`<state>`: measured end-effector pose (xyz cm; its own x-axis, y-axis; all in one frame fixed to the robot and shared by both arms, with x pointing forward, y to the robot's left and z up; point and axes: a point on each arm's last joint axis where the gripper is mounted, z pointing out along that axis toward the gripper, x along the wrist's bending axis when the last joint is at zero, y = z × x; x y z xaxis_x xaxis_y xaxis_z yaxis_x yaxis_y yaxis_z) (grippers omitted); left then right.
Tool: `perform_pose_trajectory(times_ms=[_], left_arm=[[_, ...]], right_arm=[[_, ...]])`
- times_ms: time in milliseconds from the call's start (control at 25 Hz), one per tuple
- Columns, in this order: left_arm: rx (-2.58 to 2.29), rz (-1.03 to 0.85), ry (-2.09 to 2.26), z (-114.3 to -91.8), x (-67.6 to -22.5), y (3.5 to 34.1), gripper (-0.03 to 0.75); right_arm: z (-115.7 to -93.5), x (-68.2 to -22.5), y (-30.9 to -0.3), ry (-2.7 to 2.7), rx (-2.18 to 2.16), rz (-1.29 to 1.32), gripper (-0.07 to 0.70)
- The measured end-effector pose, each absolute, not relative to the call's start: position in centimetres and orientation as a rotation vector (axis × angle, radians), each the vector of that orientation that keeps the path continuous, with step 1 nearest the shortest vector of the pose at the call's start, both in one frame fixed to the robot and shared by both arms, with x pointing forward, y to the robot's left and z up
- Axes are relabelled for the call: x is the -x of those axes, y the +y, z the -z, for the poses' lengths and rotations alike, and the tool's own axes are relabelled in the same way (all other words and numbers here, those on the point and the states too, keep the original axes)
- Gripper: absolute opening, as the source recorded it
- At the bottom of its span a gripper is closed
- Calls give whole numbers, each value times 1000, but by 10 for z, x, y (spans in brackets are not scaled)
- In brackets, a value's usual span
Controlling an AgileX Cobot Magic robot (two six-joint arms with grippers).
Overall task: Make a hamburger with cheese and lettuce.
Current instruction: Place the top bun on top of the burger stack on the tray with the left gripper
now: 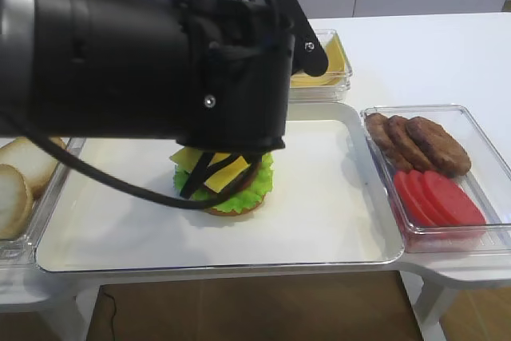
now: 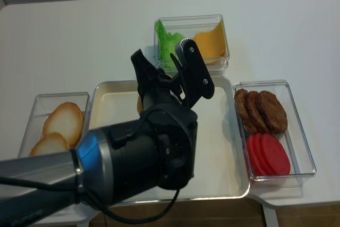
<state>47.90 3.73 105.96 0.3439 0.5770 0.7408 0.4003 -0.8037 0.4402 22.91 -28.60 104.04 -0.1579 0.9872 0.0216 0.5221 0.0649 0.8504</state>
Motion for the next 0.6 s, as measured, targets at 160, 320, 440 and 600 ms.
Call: perform_pose_trajectory(times_ms=[160, 320, 440, 600], left_arm=[[-2451, -1472, 876, -1050, -482, 33, 125], [-2452, -1488, 882, -1049, -482, 34, 116], [-2454, -1499, 889, -1049, -483, 35, 115], [-2457, -1514, 895, -1049, -483, 35, 115]], right_arm=[[-1040, -229, -286, 1747, -1508, -995, 245], [-1040, -229, -286, 1747, -1508, -995, 245], [-1040, -229, -286, 1747, -1508, -995, 245], [-1040, -229, -286, 1747, -1508, -995, 245]])
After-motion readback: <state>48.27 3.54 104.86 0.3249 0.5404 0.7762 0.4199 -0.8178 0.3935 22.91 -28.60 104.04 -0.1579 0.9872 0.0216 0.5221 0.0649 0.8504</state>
